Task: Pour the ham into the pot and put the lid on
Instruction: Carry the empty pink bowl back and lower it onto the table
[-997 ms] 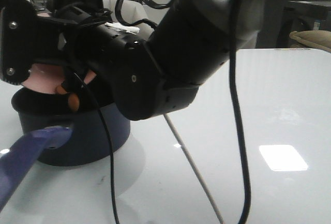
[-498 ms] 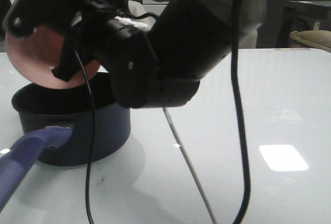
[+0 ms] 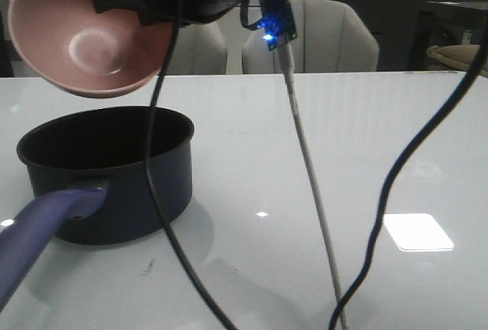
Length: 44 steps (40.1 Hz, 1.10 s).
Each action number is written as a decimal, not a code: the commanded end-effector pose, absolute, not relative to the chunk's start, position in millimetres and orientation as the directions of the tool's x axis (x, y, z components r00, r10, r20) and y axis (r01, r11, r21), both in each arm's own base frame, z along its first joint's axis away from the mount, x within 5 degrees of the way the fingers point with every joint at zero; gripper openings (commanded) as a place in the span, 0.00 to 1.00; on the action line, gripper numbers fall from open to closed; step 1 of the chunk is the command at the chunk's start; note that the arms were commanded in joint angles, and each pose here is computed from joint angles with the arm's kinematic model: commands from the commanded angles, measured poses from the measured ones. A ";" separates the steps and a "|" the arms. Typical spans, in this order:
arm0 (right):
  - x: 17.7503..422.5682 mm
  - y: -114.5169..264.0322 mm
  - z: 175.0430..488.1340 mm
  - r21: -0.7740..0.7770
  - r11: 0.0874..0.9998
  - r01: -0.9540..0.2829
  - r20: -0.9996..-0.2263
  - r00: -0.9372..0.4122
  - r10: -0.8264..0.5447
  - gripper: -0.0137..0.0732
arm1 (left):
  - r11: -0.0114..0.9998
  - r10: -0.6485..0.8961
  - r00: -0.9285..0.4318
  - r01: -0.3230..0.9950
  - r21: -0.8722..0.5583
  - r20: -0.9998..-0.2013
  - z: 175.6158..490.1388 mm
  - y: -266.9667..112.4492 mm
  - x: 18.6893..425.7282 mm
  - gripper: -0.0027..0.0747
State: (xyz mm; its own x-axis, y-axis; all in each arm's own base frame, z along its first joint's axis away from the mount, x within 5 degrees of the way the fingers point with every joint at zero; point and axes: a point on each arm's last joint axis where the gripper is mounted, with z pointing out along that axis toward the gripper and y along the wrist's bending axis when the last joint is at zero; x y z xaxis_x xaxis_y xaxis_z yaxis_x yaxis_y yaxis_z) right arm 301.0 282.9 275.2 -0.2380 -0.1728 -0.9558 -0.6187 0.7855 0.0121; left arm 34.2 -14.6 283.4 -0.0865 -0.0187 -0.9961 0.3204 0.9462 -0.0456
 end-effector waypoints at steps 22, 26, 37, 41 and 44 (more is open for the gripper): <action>315.7 175.5 319.7 0.130 0.803 -0.582 -0.824 -0.514 -0.239 0.32 | 0.943 -0.064 -0.002 0.328 -0.061 -0.998 298.7 -14.2 33.1 0.76; 319.7 158.1 312.8 0.124 0.826 -0.549 -0.778 -0.570 -0.262 0.32 | 0.943 -0.064 -0.002 0.328 -0.061 -0.998 298.7 -14.2 33.1 0.76; 330.7 98.8 287.5 0.050 0.950 -0.308 -0.639 -0.741 -0.206 0.32 | 0.943 -0.064 -0.002 0.328 -0.061 -0.998 298.7 -14.2 33.1 0.76; 334.0 85.7 274.2 0.062 0.967 -0.246 -0.593 -0.788 -0.162 0.32 | 0.943 -0.064 -0.002 0.328 -0.061 -0.998 298.7 -14.2 33.1 0.76; 339.2 76.6 264.5 0.063 0.974 -0.216 -0.562 -0.814 -0.144 0.32 | 0.943 -0.064 -0.002 0.328 -0.061 -0.998 298.7 -14.2 33.1 0.76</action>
State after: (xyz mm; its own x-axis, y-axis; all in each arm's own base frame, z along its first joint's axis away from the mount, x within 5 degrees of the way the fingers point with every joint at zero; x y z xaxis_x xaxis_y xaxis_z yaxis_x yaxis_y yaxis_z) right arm 334.2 86.7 251.3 -0.8396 -0.1850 -0.5107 -0.2540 0.9648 0.0682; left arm 34.2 -14.6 283.4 -0.0865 -0.0187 -0.9961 0.3204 0.9462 -0.0456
